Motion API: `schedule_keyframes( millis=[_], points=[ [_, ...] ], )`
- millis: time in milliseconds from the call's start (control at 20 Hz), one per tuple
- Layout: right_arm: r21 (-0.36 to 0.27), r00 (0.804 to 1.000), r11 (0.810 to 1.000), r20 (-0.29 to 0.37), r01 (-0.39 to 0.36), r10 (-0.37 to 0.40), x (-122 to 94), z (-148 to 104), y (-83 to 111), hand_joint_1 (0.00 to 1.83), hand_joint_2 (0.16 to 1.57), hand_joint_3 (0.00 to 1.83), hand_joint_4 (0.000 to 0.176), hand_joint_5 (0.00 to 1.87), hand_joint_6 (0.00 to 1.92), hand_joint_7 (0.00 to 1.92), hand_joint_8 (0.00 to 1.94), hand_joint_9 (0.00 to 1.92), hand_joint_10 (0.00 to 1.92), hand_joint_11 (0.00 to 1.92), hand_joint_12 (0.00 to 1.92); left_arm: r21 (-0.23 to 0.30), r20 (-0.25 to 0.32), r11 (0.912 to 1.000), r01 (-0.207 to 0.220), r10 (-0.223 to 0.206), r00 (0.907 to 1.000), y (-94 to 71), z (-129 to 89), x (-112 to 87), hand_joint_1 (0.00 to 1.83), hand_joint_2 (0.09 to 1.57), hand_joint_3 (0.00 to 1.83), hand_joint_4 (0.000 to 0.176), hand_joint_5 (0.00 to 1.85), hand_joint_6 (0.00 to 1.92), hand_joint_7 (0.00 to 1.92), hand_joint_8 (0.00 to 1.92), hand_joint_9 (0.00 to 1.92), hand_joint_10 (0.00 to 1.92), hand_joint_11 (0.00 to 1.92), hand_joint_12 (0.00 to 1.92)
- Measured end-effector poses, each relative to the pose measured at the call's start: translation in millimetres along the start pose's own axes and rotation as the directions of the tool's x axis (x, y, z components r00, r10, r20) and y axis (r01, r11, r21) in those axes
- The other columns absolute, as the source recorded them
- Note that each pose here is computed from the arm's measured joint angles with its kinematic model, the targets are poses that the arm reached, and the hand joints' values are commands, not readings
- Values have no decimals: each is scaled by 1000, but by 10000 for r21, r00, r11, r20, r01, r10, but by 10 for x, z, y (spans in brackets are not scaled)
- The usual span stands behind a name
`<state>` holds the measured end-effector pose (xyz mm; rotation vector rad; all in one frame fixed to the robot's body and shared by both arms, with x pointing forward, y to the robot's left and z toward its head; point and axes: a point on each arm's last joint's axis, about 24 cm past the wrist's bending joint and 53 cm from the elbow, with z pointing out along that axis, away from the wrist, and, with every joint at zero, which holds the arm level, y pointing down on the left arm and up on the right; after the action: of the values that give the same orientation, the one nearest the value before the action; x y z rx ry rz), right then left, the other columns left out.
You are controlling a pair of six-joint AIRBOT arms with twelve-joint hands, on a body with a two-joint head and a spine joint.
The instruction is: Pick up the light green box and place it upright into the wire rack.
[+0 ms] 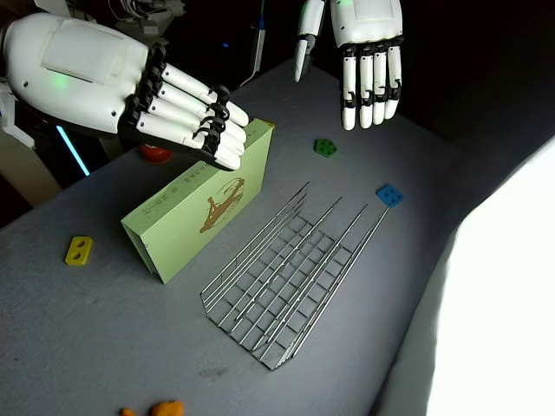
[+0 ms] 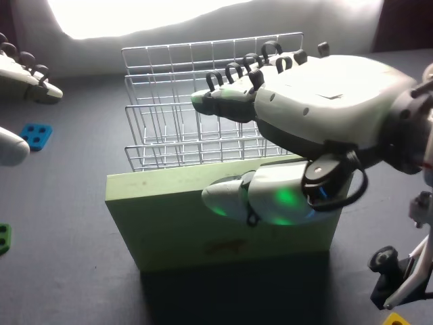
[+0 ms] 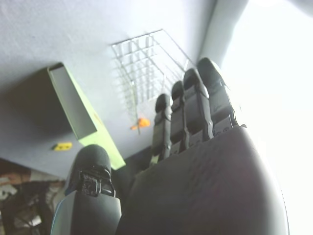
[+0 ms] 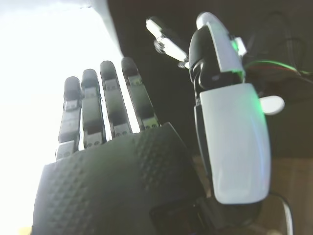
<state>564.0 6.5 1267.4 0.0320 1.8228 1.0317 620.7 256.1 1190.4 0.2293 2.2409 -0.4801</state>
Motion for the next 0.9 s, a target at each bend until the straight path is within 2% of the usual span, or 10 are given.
schedule_keyframes(
  millis=[150,250,400,450,550,650,750,800,850,900],
  points=[
    [393,9990,9989,-350,-269,283,98,108,-115,346,1155,3,0,178,17,196,3,141,31,0,279,-17,69,9999,138,-138,9999,33,-12,-29,76,1247,0,19,158,0,161,3,169,1,0,597],
    [628,9987,9977,-413,-260,286,123,199,-212,346,1155,3,0,178,16,196,3,141,30,0,279,-69,241,9997,255,-253,9994,85,-24,-79,76,1247,0,19,158,0,161,3,169,1,0,598],
    [874,9973,9946,-429,-557,596,153,334,-287,346,1155,3,0,179,16,196,3,142,30,0,278,-252,250,9987,442,-436,9987,198,-66,-46,76,1247,0,19,158,0,161,3,169,1,0,599],
    [906,9968,9941,-469,-599,643,180,363,-300,355,1149,0,0,178,12,203,3,154,28,0,330,-299,261,9983,500,-492,9984,228,-80,-38,98,1244,0,16,160,1,180,6,180,4,0,631],
    [1037,9956,9926,-623,-630,697,259,427,-348,352,1136,0,0,192,10,226,4,185,28,0,570,-358,273,9977,568,-559,9981,265,-98,-25,150,1240,0,20,290,16,241,1,244,9,0,599],
    [1187,9935,9900,-752,-767,860,323,483,-397,334,1143,1,0,177,2,204,2,155,9,0,455,-394,197,9979,519,-512,9985,263,-99,14,196,1233,0,20,309,13,251,2,250,7,0,559],
    [1221,9943,9898,-691,-727,816,307,531,-418,319,1147,2,0,178,1,205,1,171,12,0,470,-332,58,9986,400,-399,9992,205,-87,53,175,1234,0,16,290,3,251,1,231,0,0,556],
    [1256,9946,9896,-673,-706,795,308,542,-427,322,1140,0,0,186,3,209,1,163,7,0,412,-299,56,9988,377,-375,9993,185,-85,54,173,1232,0,18,287,2,241,0,222,0,0,559],
    [1257,9944,9895,-682,-717,807,317,550,-420,563,1001,0,0,36,0,41,0,32,1,0,82,-283,66,9990,347,-345,9994,173,-84,53,229,1233,0,14,298,4,284,9,222,0,0,510],
    [1213,9932,9894,-756,-794,890,352,561,-390,680,964,0,0,6,0,7,0,6,0,0,16,-272,73,9991,327,-325,9994,164,-83,52,227,1237,1,11,295,2,286,7,220,0,0,504]
  ],
)
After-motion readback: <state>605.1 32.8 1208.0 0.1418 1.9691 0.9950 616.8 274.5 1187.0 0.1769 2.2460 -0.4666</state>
